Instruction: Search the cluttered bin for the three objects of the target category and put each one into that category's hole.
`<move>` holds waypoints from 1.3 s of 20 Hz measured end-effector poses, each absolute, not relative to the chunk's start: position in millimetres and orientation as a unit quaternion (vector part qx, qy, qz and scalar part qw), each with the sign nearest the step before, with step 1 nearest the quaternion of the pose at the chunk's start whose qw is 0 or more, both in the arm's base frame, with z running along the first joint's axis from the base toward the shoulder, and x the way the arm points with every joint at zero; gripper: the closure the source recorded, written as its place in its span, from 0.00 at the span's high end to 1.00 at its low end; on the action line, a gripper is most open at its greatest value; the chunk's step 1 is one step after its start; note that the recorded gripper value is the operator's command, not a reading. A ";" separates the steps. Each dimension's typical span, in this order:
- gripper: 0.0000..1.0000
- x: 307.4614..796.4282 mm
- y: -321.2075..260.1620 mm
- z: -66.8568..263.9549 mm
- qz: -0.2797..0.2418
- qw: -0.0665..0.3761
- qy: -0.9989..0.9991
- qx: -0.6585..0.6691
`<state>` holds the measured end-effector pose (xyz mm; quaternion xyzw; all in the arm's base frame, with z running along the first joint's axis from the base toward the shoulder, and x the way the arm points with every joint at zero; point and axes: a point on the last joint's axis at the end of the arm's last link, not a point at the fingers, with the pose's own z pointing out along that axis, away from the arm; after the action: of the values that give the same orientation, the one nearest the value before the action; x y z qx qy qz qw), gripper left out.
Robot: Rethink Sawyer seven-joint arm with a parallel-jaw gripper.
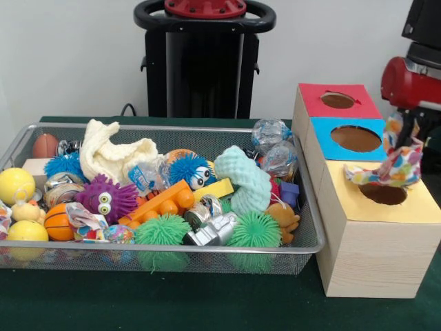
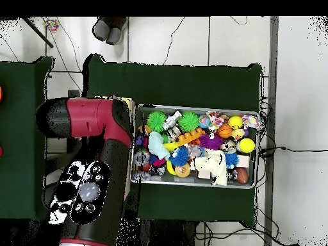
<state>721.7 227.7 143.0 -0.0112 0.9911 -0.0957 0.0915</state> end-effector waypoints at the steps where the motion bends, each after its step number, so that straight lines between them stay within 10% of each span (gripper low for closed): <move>1: 0.00 724.4 228.3 141.9 -0.091 0.092 0.992 -0.010; 26: 0.00 739.2 250.0 97.1 0.030 0.061 0.998 0.013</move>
<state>739.2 250.0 97.1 0.0131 0.9976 0.0301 0.0614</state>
